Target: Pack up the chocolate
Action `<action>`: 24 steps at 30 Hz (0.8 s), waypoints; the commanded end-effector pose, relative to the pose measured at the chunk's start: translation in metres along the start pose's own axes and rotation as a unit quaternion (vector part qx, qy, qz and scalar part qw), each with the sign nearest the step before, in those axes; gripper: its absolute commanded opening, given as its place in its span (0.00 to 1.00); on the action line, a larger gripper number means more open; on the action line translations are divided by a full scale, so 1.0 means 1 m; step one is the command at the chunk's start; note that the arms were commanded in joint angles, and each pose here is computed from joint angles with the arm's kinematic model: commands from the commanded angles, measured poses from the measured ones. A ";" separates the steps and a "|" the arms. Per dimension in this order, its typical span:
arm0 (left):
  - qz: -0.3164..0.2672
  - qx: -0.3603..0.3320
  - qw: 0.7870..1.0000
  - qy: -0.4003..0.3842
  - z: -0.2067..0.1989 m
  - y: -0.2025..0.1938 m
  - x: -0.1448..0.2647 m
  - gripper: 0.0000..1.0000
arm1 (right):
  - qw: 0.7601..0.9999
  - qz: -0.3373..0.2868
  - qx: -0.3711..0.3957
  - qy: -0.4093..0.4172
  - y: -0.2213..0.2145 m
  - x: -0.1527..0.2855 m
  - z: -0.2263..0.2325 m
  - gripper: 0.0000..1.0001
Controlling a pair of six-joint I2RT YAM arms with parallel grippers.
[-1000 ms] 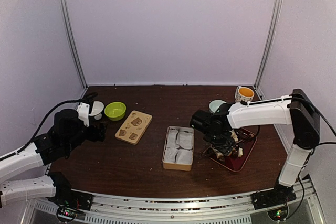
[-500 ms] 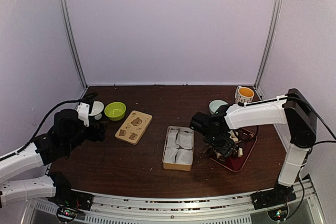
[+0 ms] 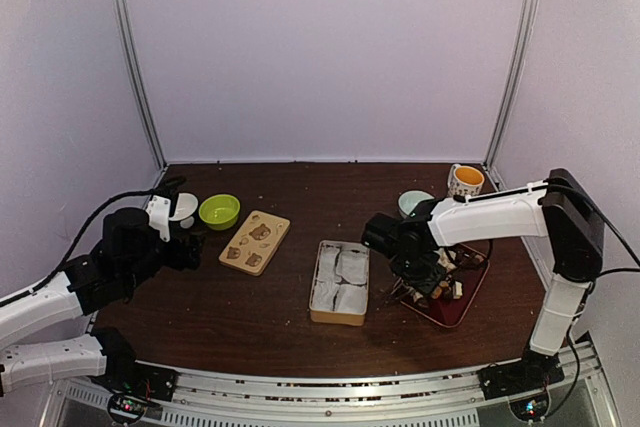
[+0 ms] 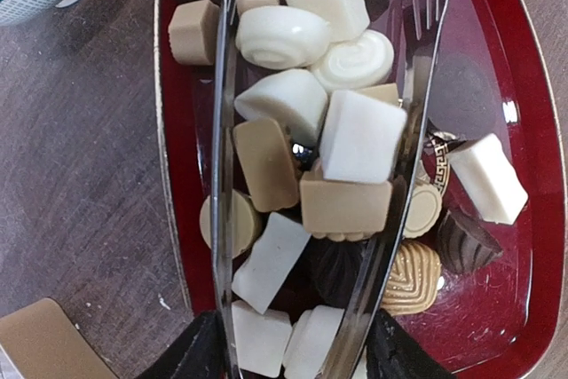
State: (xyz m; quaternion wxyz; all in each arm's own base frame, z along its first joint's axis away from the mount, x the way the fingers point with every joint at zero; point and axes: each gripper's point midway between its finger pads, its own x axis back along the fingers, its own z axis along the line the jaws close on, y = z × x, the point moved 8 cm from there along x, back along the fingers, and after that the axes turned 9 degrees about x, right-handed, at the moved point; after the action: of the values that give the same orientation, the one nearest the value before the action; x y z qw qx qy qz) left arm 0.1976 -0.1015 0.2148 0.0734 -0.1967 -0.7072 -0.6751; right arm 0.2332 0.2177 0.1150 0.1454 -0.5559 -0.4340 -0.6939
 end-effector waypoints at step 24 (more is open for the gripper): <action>-0.015 0.003 1.000 -0.007 0.000 0.002 0.002 0.98 | 0.997 0.016 -0.012 0.079 0.019 0.043 -0.032 0.52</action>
State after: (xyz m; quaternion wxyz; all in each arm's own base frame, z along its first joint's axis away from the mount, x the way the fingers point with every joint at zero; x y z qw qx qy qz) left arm 0.1968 -0.1012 0.2157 0.0705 -0.1962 -0.7087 -0.6740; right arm 0.2149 0.1974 0.1589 0.1649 -0.5182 -0.4061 -0.7344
